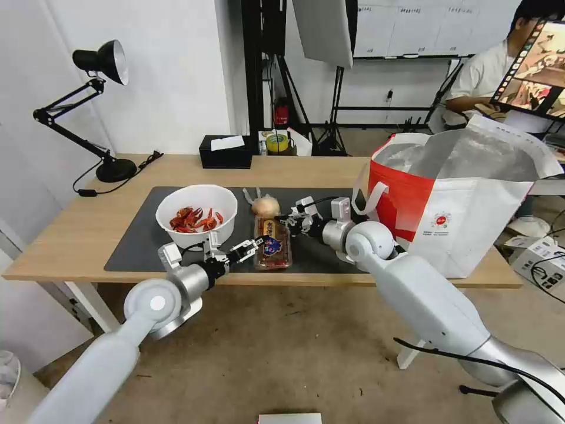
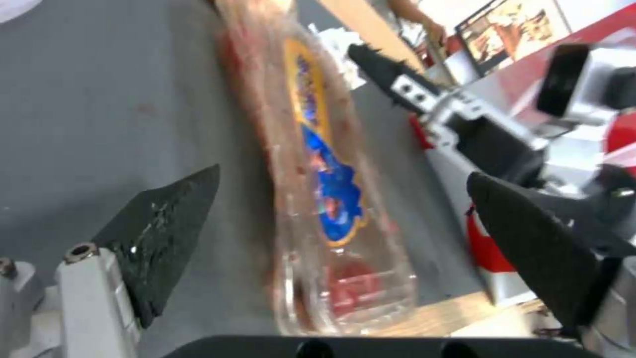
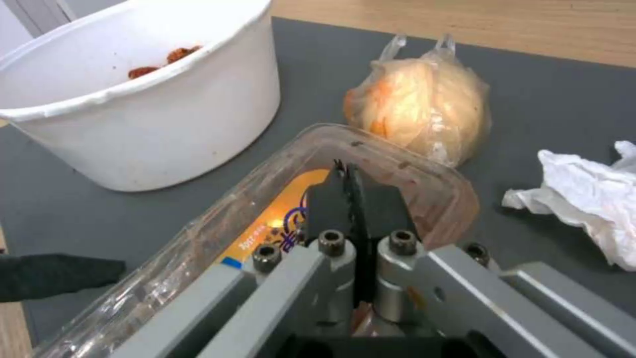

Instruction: Pick up the trash from the table and place it into the takeout bag.

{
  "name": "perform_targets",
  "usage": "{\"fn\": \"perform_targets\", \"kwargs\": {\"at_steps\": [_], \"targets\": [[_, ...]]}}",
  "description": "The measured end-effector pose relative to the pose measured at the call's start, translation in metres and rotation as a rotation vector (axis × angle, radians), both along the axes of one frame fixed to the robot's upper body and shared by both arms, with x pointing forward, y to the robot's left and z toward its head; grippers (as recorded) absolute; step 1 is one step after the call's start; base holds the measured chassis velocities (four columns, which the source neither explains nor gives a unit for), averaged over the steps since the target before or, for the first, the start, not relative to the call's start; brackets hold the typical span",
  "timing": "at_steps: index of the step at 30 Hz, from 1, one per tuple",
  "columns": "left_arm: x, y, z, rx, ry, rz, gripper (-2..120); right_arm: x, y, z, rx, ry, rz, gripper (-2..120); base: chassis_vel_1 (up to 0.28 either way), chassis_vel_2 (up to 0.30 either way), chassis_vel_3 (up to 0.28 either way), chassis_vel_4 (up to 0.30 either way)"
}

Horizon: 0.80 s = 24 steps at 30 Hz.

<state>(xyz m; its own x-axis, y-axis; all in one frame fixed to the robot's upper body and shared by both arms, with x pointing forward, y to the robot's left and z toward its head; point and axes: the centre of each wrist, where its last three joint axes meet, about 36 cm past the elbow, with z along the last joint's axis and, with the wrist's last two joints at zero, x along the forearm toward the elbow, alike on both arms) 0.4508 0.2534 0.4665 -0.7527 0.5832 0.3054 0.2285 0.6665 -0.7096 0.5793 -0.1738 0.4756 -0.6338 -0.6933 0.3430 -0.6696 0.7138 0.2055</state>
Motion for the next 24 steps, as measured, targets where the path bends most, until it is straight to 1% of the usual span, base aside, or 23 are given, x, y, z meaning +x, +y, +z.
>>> {"fn": "perform_targets", "kwargs": {"at_steps": [5, 9, 24], "targets": [[0.008, -0.002, 0.001, 0.035, 0.019, -0.002, 100, 0.0, -0.002, -0.001, 0.0, 0.001, -0.003, 0, 0.0, 0.0, 0.0, 0.0], [0.012, -0.003, 0.001, 0.05, 0.028, -0.007, 100, -0.001, -0.002, -0.001, 0.002, 0.002, -0.004, 0, 0.0, 0.0, 0.0, 0.0], [0.026, -0.006, 0.003, 0.07, 0.057, -0.035, 100, -0.003, -0.004, -0.005, 0.003, 0.007, -0.007, 0, 0.0, 0.0, 0.0, 0.0]]}}
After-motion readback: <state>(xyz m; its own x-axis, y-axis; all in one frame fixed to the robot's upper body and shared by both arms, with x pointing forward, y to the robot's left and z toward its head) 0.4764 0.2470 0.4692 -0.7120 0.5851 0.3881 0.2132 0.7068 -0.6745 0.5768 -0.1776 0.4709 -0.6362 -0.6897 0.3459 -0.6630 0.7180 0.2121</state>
